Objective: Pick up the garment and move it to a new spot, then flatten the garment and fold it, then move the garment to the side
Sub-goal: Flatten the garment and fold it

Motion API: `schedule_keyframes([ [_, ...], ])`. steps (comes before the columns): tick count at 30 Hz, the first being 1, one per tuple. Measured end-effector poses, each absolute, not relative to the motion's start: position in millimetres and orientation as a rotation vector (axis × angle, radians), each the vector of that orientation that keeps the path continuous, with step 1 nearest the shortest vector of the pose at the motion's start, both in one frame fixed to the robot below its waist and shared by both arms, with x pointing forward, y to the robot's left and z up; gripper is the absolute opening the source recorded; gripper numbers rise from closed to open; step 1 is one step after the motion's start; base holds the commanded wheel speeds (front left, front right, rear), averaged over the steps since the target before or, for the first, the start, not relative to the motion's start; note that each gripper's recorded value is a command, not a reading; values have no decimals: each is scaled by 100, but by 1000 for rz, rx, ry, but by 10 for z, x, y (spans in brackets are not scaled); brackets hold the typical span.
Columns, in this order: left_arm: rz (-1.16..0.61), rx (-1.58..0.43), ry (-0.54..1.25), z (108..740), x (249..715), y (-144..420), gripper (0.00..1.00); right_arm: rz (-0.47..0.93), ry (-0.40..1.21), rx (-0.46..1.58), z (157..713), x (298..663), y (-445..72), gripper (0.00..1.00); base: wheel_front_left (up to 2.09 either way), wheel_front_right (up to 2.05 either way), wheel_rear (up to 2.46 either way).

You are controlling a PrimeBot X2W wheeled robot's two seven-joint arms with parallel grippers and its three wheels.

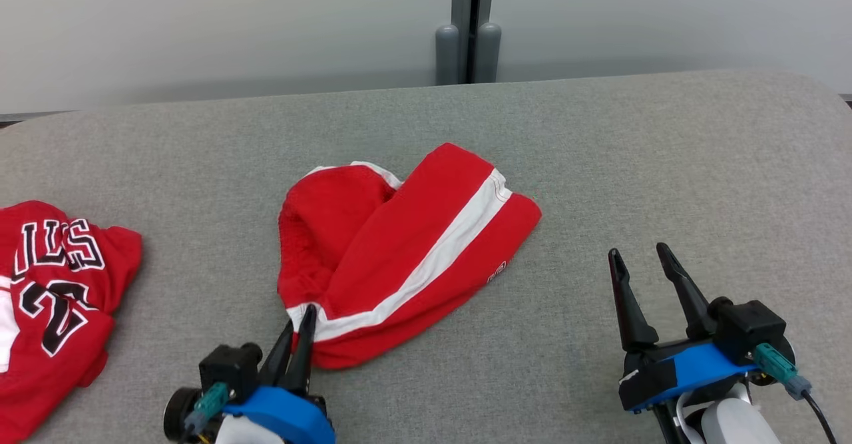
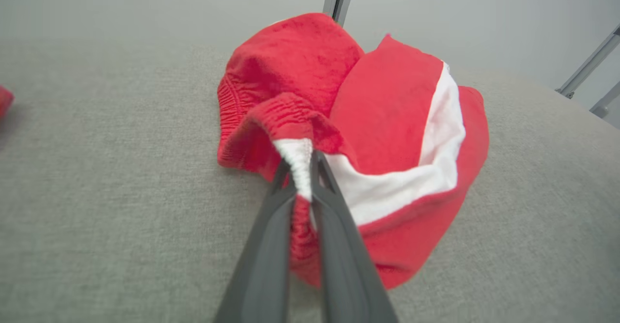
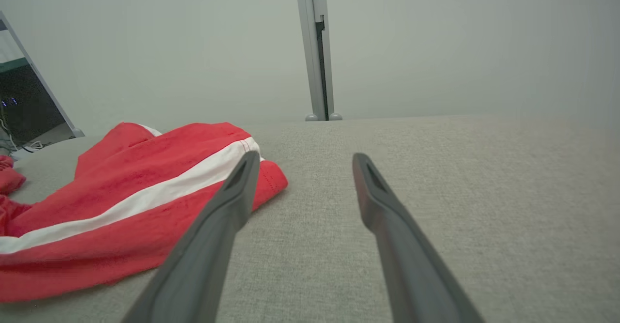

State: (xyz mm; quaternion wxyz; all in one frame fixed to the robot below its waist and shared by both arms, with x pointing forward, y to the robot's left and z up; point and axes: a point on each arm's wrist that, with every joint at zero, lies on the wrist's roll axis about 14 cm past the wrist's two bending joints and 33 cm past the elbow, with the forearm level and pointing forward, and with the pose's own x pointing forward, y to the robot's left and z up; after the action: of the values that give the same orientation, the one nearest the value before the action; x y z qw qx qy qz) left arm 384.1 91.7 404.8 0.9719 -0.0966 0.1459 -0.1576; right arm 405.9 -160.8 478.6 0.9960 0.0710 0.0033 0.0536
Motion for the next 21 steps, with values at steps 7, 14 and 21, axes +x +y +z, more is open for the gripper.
schedule_keyframes([
  [7, -259, -227, 318, 3969, 3542, 1027, 100, 131, 19, 146, 4748, 4077, -1520, 100, 0, 0, 0],
  [14, -196, -190, 140, 4452, 3796, 1200, 100, 135, 17, 146, 4757, 4070, -1507, 100, 0, 0, 0],
  [21, -123, -152, 26, 4766, 3956, 1439, 100, 110, 13, 144, 4771, 4042, -1593, 100, 0, 0, 0],
])
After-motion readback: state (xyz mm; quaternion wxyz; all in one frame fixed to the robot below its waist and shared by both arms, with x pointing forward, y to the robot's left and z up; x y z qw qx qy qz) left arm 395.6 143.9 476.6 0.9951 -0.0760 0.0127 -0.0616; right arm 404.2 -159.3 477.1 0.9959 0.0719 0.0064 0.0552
